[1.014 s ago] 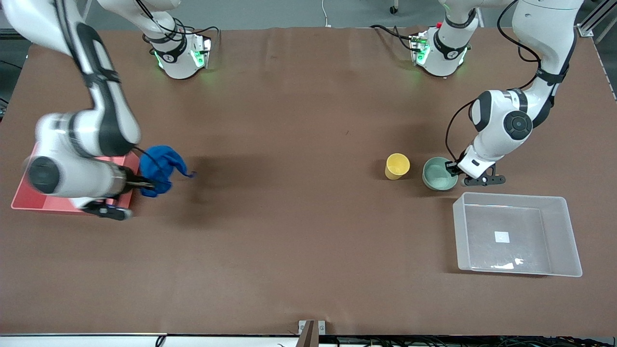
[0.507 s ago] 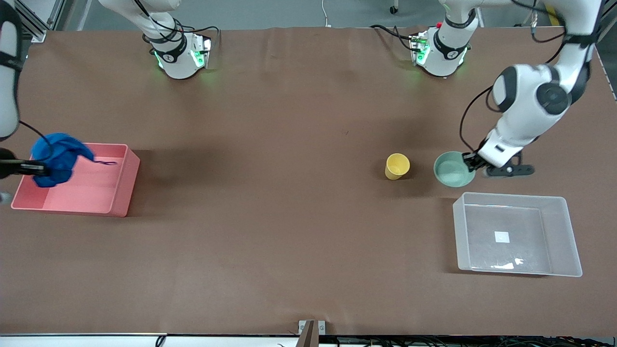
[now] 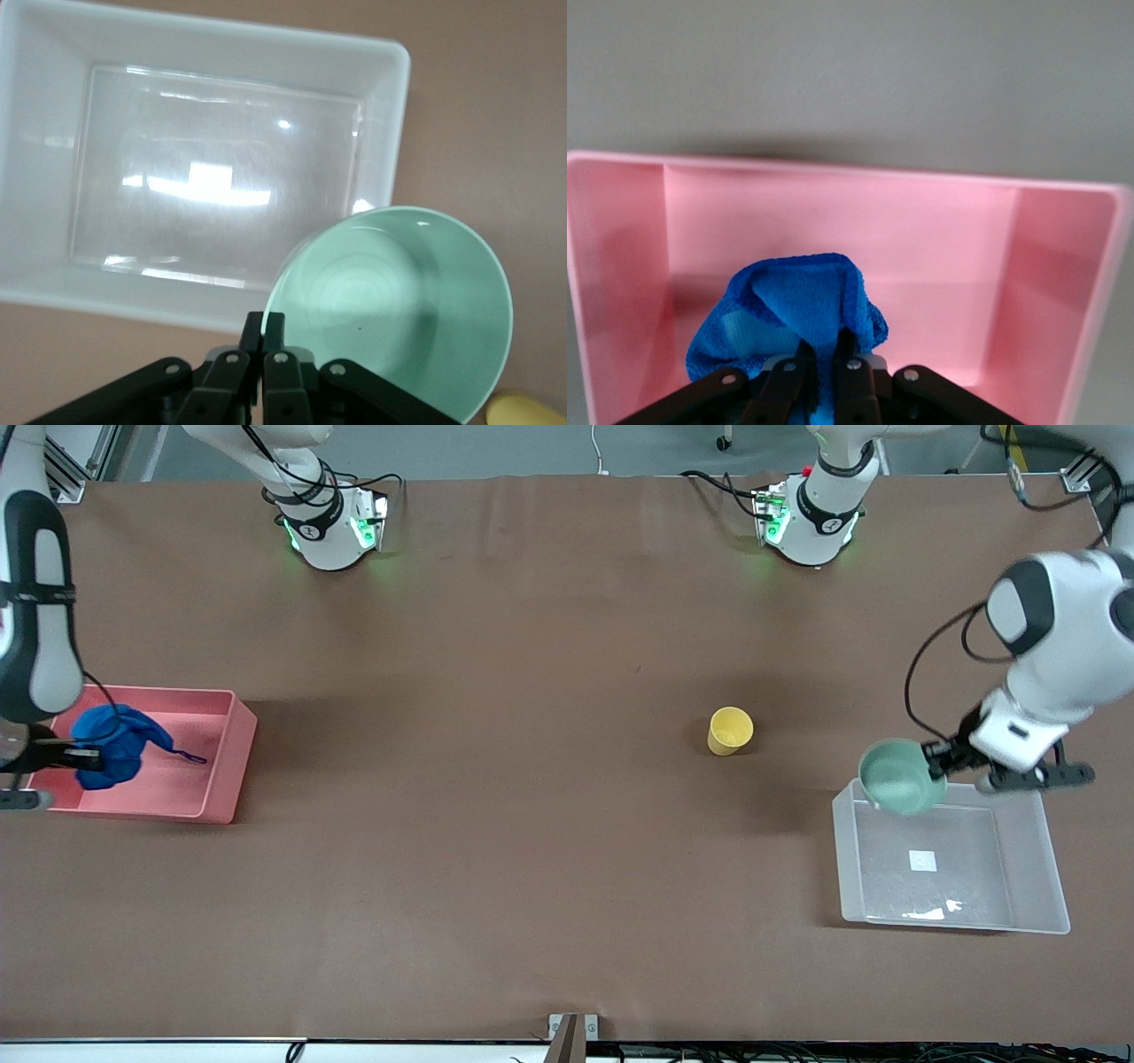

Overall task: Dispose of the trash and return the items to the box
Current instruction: 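Place the bowl in the clear bin while the right gripper releases the cloth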

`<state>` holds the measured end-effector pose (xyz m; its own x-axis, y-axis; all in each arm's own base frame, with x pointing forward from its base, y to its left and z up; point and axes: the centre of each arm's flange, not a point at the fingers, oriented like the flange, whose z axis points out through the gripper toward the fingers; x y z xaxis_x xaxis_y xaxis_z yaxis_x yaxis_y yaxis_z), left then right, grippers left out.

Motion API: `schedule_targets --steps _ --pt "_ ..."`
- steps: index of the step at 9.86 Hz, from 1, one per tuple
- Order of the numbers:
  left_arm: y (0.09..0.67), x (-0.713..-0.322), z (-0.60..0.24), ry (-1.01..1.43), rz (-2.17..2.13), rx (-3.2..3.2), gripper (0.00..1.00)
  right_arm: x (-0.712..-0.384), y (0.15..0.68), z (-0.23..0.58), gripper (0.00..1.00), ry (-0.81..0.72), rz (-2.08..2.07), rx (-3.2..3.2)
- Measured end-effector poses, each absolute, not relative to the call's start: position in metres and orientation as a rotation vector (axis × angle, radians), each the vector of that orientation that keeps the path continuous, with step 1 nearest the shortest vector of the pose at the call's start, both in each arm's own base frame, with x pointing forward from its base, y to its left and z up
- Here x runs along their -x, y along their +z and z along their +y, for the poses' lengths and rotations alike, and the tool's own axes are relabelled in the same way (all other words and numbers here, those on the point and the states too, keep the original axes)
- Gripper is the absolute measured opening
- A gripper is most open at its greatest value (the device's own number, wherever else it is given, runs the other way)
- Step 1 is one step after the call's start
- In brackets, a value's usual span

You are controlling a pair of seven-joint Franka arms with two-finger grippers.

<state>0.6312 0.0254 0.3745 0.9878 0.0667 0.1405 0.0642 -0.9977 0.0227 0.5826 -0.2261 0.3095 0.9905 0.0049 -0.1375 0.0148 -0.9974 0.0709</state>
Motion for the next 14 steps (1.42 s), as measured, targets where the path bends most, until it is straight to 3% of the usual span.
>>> schedule_targets --steps 1,5,7,8,10,12,14 --pt "0.356 -0.658 0.039 0.224 0.098 -3.102 0.03 -0.577 0.288 -0.216 0.11 -0.242 -0.005 -3.099" --pt "0.288 -0.704 0.117 0.220 0.057 -3.056 0.03 -0.578 0.278 -0.202 0.64 -0.266 0.001 -3.121" --pt "0.250 -0.705 0.114 0.149 0.046 -3.060 0.03 -0.588 0.337 -0.197 0.93 -0.237 -0.019 -3.145" --pt "0.236 -0.705 0.109 0.121 0.038 -3.061 0.03 -0.592 0.390 -0.187 1.00 -0.222 -0.075 -3.163" --pt "0.227 -0.708 0.102 0.120 0.022 -3.064 0.03 -0.589 0.491 -0.140 1.00 -0.207 -0.197 -3.192" --pt "0.231 -0.711 0.102 0.148 0.021 -3.068 0.05 -0.585 0.554 -0.084 1.00 -0.154 -0.320 -3.191" --pt "0.234 -0.713 0.103 0.167 0.021 -3.071 0.29 -0.561 0.620 -0.052 1.00 -0.059 -0.335 -3.170"
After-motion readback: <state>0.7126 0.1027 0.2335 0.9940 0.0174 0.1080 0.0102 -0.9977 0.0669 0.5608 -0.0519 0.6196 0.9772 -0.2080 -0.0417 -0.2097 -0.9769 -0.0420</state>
